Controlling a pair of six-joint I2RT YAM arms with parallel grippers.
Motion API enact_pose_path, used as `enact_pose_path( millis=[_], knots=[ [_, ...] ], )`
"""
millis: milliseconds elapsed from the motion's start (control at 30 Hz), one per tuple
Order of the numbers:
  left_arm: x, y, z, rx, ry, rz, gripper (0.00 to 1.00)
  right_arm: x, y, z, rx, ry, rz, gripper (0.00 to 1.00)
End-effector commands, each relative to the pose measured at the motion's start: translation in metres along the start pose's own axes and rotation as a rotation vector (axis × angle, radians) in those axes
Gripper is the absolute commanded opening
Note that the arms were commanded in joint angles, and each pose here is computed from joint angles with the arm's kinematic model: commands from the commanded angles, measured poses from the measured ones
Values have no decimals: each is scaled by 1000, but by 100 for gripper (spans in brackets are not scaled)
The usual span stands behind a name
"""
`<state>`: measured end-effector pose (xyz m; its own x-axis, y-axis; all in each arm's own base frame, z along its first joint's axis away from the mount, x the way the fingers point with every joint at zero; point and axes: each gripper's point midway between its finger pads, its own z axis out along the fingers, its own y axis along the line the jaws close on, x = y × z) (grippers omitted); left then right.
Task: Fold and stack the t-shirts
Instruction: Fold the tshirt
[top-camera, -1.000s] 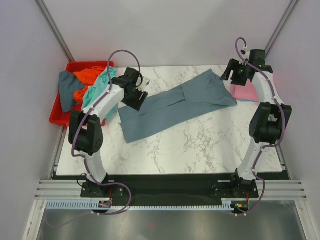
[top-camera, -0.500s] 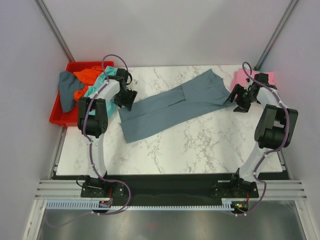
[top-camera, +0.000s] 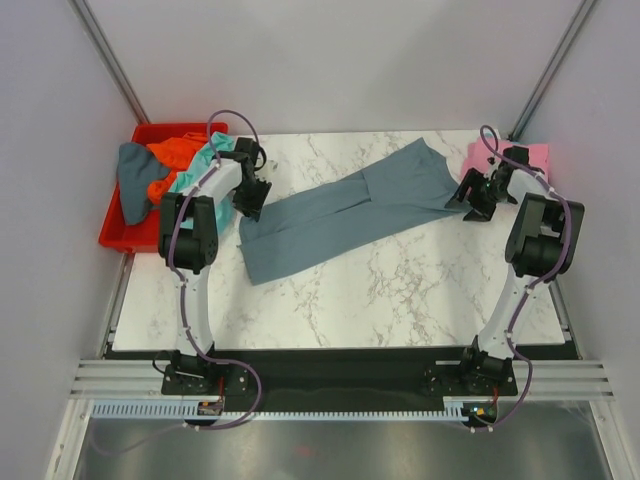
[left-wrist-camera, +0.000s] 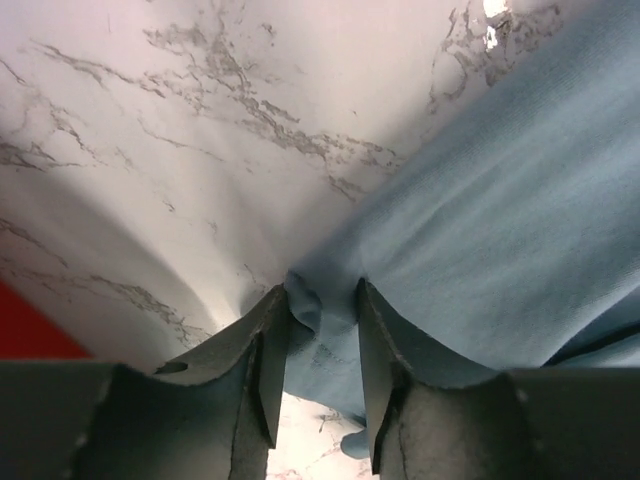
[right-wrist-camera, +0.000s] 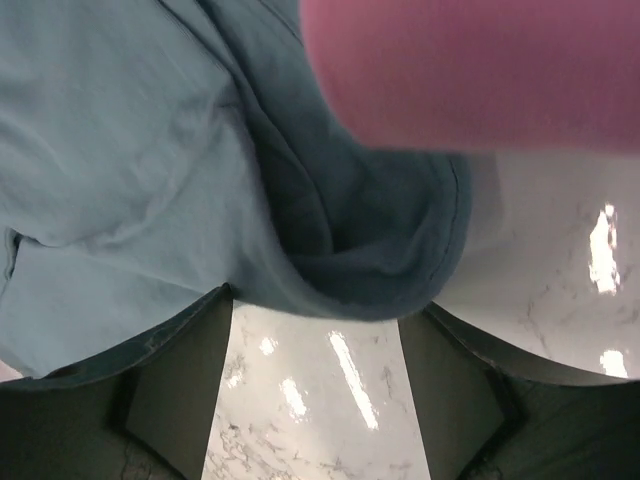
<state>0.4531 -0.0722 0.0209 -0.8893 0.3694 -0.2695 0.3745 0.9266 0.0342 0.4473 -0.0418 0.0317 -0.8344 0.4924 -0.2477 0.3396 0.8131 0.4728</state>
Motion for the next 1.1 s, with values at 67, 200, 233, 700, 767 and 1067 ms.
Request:
enact_pose_path(
  millis=[67, 200, 233, 700, 767, 1067],
  knots=[
    [12, 1, -9, -16, 21, 36, 21, -26, 9, 18, 14, -48, -46, 69],
    [25, -9, -16, 28, 38, 46, 3, -35, 26, 34, 1, -53, -87, 48],
    [26, -11, -20, 32, 33, 50, 2, -36, 29, 36, -1, -54, -94, 43],
    [60, -81, -51, 130, 82, 154, 2, -105, 92, 79, 9, -226, -263, 17],
    [67, -98, -55, 141, 93, 190, 2, -114, 98, 84, 12, -258, -258, 18],
    [120, -155, -62, 182, 175, 359, 2, -159, 144, 111, -96, -417, -264, 22]
  ],
)
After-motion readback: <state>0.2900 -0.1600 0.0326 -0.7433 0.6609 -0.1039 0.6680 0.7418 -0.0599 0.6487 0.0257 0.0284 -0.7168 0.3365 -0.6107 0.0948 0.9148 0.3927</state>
